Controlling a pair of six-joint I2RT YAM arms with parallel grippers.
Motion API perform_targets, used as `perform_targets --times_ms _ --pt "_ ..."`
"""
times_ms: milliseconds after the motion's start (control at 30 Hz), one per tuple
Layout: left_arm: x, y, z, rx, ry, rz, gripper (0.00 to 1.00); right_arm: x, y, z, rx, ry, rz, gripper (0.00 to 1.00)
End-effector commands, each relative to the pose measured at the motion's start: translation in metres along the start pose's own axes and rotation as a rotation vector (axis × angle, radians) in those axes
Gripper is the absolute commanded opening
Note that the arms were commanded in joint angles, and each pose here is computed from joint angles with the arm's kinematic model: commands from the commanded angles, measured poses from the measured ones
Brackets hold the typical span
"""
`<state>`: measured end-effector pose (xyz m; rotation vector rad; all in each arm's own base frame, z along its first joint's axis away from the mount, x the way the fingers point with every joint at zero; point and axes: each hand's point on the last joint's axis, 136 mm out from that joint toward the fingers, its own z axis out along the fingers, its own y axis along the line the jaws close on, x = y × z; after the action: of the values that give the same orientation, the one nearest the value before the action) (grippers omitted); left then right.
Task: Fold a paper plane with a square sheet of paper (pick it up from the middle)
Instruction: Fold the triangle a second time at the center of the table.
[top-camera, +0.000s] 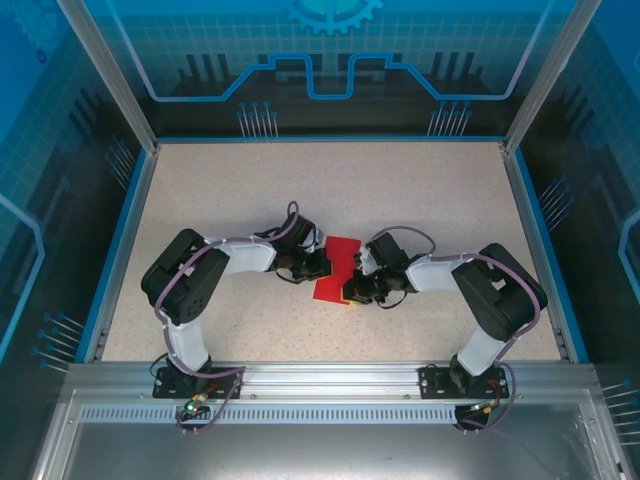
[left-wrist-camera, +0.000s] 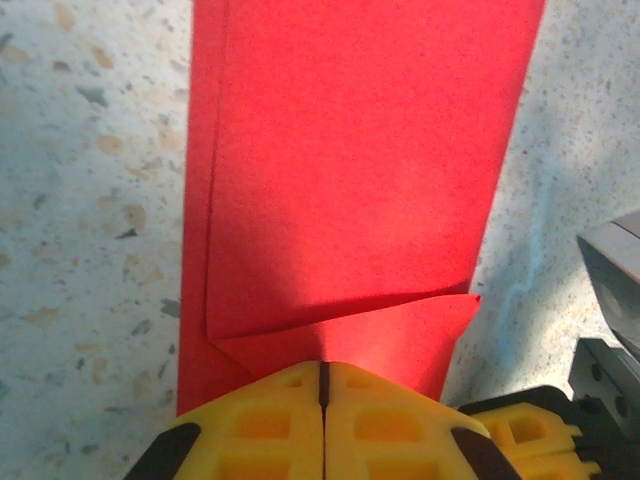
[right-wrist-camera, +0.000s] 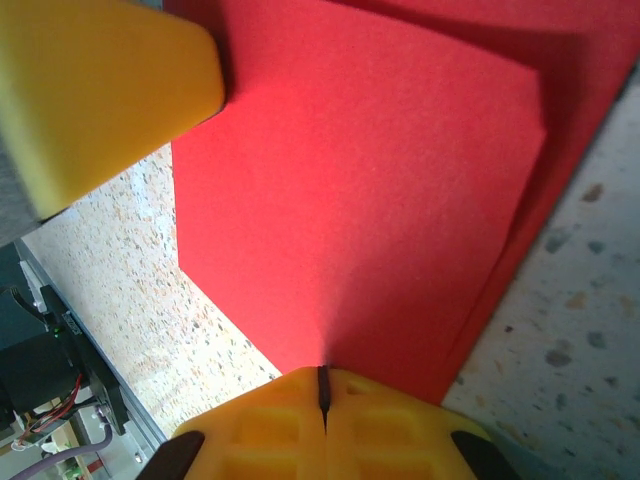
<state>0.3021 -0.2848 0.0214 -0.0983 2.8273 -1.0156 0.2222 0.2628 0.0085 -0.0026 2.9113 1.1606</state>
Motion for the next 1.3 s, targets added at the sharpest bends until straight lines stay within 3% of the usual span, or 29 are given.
perform_targets --times_ms 0,133,467,700,933,1267 --pt "0.006 -0.033 -0.023 0.075 -0.014 0.047 0.10 0.027 -0.040 0.006 0.129 0.078 0.082 0.00" --pt "0.010 -0.038 -0.031 0.093 -0.027 0.024 0.11 0.026 -0.038 0.005 0.131 0.078 0.080 0.00" --pt "0.031 -0.026 0.007 0.164 0.054 -0.076 0.08 0.027 -0.041 0.003 0.145 0.077 0.078 0.00" --pt "0.035 0.000 0.018 0.072 0.044 -0.113 0.08 0.028 -0.041 0.001 0.148 0.076 0.078 0.00" --pt "0.015 0.022 0.009 -0.036 -0.014 -0.125 0.05 0.032 -0.042 0.001 0.147 0.087 0.072 0.00" --pt "-0.024 0.036 -0.006 -0.040 -0.065 -0.168 0.07 0.035 -0.043 -0.001 0.154 0.098 0.061 0.00"
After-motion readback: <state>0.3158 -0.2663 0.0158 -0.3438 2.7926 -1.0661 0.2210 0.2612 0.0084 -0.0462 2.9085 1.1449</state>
